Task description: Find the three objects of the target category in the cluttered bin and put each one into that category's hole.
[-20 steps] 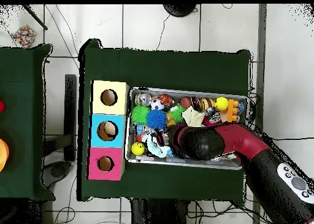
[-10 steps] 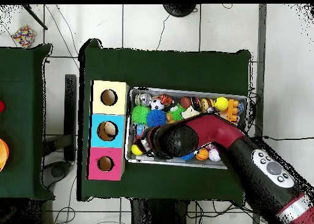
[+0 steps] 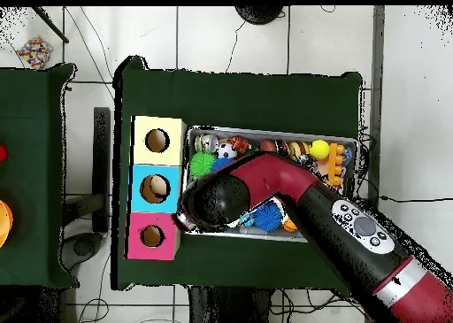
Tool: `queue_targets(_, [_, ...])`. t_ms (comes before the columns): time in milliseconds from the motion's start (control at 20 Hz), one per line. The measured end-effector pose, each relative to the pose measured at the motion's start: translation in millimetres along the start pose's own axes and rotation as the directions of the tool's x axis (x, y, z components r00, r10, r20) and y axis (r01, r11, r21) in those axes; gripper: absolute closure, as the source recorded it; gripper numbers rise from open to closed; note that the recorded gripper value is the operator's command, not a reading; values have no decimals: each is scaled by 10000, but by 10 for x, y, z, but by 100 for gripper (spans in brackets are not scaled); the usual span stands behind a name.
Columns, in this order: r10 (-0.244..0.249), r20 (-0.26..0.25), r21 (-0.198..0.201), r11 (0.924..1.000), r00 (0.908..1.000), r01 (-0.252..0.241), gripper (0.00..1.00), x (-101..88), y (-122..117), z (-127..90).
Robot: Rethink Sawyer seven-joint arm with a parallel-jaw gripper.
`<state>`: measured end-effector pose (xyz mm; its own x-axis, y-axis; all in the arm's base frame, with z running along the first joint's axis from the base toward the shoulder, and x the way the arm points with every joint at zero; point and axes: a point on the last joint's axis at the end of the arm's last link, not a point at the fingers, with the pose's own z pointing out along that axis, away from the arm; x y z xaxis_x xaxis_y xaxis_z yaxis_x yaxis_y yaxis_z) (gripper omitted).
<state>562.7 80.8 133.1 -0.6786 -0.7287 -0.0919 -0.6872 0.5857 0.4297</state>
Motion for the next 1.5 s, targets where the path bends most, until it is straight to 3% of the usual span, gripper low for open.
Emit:
queue_targets(100, [-497, -128, -35, 9988, 9987, 496, 0, -20, 39, -56])
queue_targets(150, [-946, -190, -49, 9955, 9953, 945, 0, -36, 65, -89])
queue_targets(350, [-1880, -274, 83, 9821, 9818, 1883, 0, -74, 90, -133])
queue_targets(400, [-2379, -308, 234, 9708, 9708, 2386, 0, -91, 94, -150])
queue_targets(550, [-2955, -440, 491, 9535, 9543, 2975, 0, -104, 83, -166])
queue_targets(600, [-3334, -591, 709, 9388, 9409, 3371, 0, -117, 64, -170])
queue_targets(700, [-3550, -690, 839, 9292, 9323, 3600, 0, -132, 55, -173])
queue_targets(750, [-3773, -836, 1011, 9176, 9223, 3845, 0, -150, 48, -174])
queue_targets(950, [-4045, -1161, 1363, 8982, 9071, 4180, 0, -183, 45, -162])
queue_targets(1100, [-4272, -1472, 1650, 8787, 8921, 4480, 0, -224, 61, -135])
queue_targets(1250, [-4406, -1642, 1773, 8670, 8826, 4658, 0, -244, 77, -109])
queue_targets(1350, [-4551, -1775, 1912, 8538, 8726, 4842, 0, -268, 89, -76])
queue_targets(1450, [-4732, -1893, 2114, 8360, 8604, 5064, 0, -293, 89, -29])
queue_targets(1500, [-4764, -1908, 2160, 8325, 8583, 5102, 0, -297, 87, -22])
